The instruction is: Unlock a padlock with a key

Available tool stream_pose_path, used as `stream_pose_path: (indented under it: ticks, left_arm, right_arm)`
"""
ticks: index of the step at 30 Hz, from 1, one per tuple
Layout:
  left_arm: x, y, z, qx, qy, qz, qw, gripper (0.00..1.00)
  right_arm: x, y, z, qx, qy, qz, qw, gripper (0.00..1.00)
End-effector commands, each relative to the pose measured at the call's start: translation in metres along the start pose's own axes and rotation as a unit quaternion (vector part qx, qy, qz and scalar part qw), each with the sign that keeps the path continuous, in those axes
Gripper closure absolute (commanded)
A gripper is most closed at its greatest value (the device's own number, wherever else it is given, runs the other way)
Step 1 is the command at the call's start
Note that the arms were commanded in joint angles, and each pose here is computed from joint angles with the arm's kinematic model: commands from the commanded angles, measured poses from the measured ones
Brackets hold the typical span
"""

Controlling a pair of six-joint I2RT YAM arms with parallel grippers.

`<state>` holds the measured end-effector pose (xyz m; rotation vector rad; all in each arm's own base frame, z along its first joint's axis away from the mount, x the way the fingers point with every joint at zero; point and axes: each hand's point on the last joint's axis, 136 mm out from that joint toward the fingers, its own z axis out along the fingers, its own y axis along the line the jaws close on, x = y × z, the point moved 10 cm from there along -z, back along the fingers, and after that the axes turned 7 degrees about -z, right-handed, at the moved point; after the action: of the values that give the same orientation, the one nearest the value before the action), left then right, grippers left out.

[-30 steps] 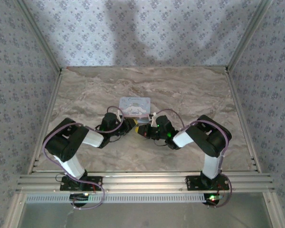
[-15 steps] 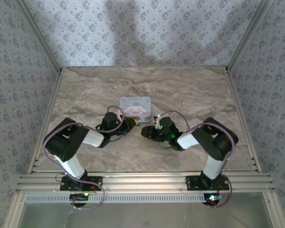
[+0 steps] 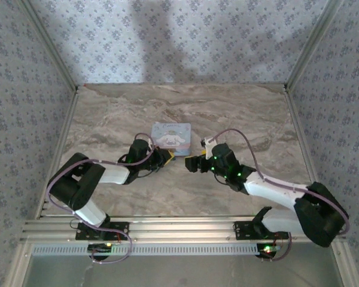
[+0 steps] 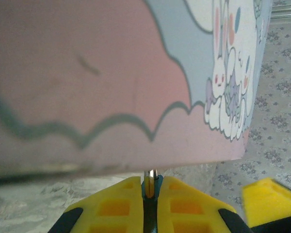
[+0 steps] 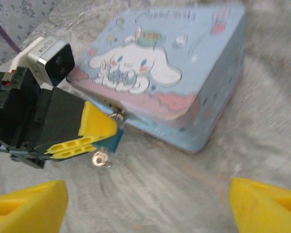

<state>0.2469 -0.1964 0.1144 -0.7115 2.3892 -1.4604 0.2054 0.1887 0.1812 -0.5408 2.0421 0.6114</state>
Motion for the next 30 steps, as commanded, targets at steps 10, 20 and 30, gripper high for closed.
stream_pose_path:
  ticks: [10,20,30]
  left_arm:
    - [0.004,-0.015,-0.006,-0.027,0.012,-0.028,0.999,1.00]
    - [0.009,-0.019,-0.006,-0.025,0.014,-0.056,0.998,1.00]
    - [0.014,-0.023,-0.007,-0.024,0.020,-0.063,0.998,1.00]
  right_arm:
    - [-0.005,0.027,-0.041,-0.020,-0.127,-0.386,0.914,0.00]
    - [0.023,0.056,-0.011,0.002,-0.061,-0.547,0.835,0.00]
    - [0.033,0.063,0.024,-0.006,-0.067,-0.498,0.865,0.17]
